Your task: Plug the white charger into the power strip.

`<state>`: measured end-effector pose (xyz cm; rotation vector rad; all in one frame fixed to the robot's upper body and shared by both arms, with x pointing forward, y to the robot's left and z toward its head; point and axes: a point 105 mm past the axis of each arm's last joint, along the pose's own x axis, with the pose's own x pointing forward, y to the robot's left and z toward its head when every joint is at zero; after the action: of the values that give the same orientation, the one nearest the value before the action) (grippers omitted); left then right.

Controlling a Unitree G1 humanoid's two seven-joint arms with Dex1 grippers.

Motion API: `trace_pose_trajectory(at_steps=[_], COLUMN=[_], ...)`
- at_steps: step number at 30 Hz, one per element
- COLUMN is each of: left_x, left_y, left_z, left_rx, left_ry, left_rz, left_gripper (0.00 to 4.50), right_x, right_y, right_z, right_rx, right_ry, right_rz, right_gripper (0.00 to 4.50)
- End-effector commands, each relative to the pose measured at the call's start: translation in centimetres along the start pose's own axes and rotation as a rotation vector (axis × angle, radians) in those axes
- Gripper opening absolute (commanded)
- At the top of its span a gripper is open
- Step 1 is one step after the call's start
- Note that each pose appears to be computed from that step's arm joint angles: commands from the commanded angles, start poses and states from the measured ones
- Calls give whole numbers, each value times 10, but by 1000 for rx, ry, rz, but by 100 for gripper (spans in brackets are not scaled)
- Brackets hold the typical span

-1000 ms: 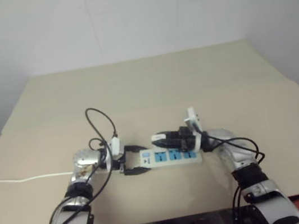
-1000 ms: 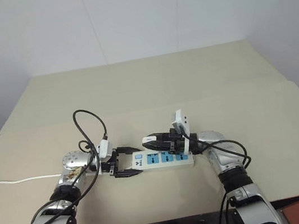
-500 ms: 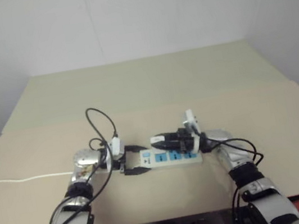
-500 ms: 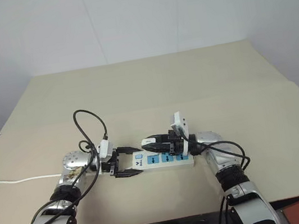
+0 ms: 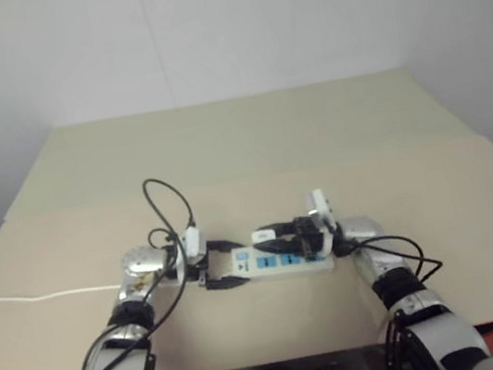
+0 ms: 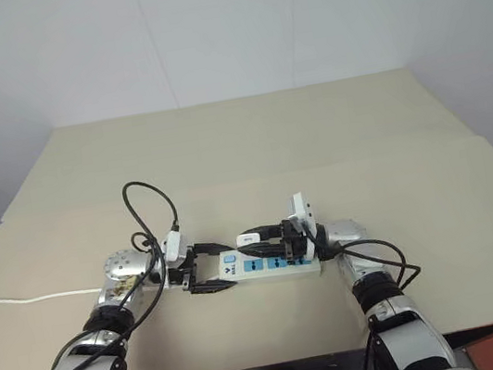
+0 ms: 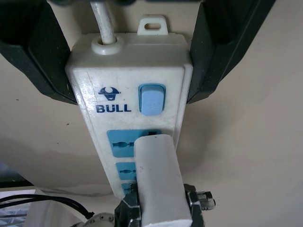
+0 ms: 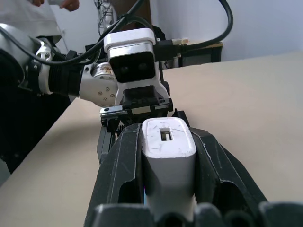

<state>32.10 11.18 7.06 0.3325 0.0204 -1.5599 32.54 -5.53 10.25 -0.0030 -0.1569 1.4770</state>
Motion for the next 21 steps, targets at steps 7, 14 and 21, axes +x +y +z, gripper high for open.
trace_pose_trajectory(at_steps=[7, 14, 21], left_x=[0, 0, 1], left_y=[-5, -5, -4], left_z=[-2, -3, -2], left_rx=[23, 21, 19], left_ry=[36, 36, 35], left_rz=[-39, -36, -35], left_gripper=[331, 331, 331], right_x=[-2, -7, -13], right_y=[11, 17, 18], right_z=[-40, -51, -62], right_rx=[96, 98, 133], right_ry=[141, 185, 253], right_rz=[12, 1, -24], right_gripper=[113, 113, 113])
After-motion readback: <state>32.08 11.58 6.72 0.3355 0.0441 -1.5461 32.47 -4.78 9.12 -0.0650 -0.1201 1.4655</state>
